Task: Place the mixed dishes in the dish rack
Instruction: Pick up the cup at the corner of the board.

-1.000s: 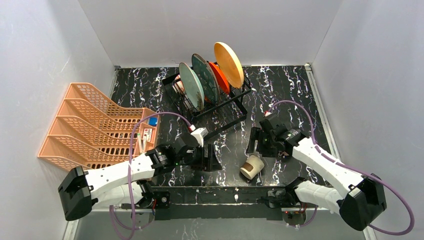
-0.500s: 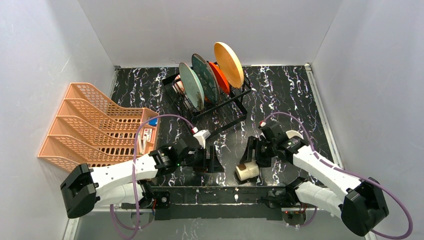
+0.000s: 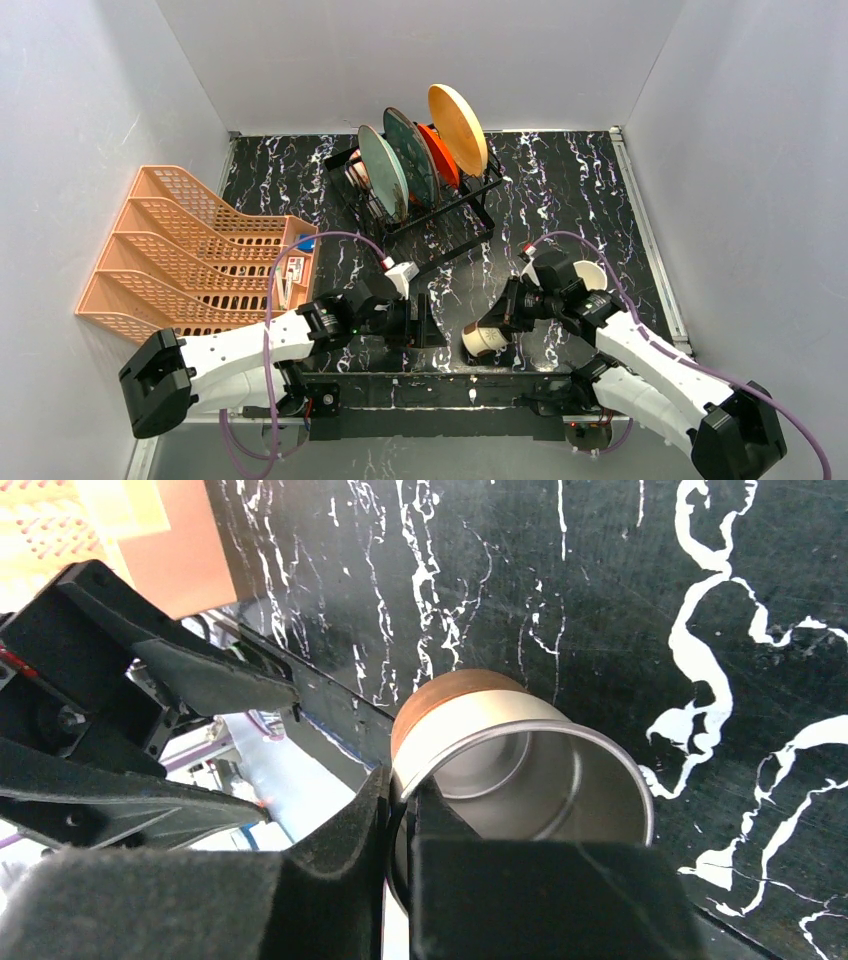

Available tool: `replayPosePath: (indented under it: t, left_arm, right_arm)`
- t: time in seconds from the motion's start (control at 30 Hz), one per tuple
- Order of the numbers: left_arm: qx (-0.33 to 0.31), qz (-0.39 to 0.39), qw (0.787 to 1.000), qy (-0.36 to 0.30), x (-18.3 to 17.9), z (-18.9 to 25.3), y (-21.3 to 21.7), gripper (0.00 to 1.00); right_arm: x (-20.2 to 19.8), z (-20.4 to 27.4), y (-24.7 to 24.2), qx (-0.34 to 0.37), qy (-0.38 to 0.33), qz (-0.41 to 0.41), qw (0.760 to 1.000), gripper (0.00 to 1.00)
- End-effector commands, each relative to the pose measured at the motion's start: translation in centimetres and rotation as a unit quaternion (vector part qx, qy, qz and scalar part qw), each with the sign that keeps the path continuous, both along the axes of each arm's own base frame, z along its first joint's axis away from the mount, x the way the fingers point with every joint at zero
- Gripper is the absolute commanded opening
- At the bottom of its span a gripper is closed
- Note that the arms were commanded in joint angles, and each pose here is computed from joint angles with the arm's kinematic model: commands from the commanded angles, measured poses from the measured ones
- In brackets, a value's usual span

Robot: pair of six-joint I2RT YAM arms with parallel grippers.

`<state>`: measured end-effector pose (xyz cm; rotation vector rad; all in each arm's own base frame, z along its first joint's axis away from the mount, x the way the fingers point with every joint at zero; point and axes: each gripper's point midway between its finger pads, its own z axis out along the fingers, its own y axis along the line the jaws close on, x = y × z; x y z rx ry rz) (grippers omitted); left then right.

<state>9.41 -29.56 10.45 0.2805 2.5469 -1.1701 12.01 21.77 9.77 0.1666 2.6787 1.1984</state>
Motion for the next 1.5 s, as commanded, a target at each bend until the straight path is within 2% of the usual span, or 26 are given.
replayPosePath:
  t: [0.0, 0.4, 0.53, 0.67, 0.83, 0.9, 0.97, 1.07, 1.2, 1.3, 1.37, 1.47]
  left_arm:
    - [-0.003, -0.004, 1.000, -0.009, -0.1, 0.8, 0.2, 0.71]
    - [0.039, 0.000, 0.997, -0.065, 1.4, 4.5, 1.3, 0.75]
    - [0.049, -0.001, 0.995, -0.083, 2.1, 6.5, 1.7, 0.76]
    - [0.063, 0.002, 0.993, -0.103, 3.0, 8.5, 2.7, 0.77]
    - [0.080, 0.001, 0.989, -0.123, 3.4, 10.3, 3.8, 0.77]
    - [0.087, -0.001, 0.988, -0.130, 3.5, 10.9, 4.1, 0.77]
    - [0.093, -0.002, 0.986, -0.137, 3.6, 11.4, 4.4, 0.77]
    - [0.094, -0.008, 0.986, -0.139, 3.4, 11.8, 4.6, 0.77]
    - [0.088, -0.022, 0.986, -0.138, 2.9, 12.0, 4.6, 0.76]
    - [0.085, -0.043, 0.986, -0.136, 2.3, 12.0, 4.5, 0.76]
    - [0.079, -0.060, 0.986, -0.133, 1.7, 12.0, 4.4, 0.76]
    - [0.076, -0.090, 0.985, -0.122, 0.8, 11.7, 4.2, 0.75]
  right_arm:
    - [1.1, 2.6, 0.7, 0.035, -0.042, -0.006, 0.999, 0.01]
    - [1.8, 8.7, 2.0, 0.030, -0.176, 0.101, 0.979, 0.01]
    - [1.1, 10.1, 3.4, 0.008, -0.242, 0.172, 0.955, 0.01]
    - [-0.5, 11.2, 5.4, -0.007, -0.312, 0.246, 0.918, 0.01]
    - [-3.3, 11.1, 7.5, -0.021, -0.375, 0.350, 0.858, 0.01]
    - [-4.7, 10.7, 8.2, -0.024, -0.394, 0.399, 0.827, 0.01]
    - [-6.1, 10.4, 8.7, -0.026, -0.423, 0.446, 0.788, 0.01]
    - [-8.5, 10.0, 9.3, -0.019, -0.471, 0.515, 0.716, 0.01]
    - [-10.4, 9.4, 9.6, -0.010, -0.510, 0.580, 0.635, 0.01]
    - [-11.5, 8.8, 9.7, -0.013, -0.524, 0.620, 0.583, 0.01]
    - [-11.7, 8.5, 9.9, -0.027, -0.530, 0.638, 0.558, 0.01]
    - [-11.4, 8.2, 10.4, -0.047, -0.539, 0.649, 0.534, 0.01]
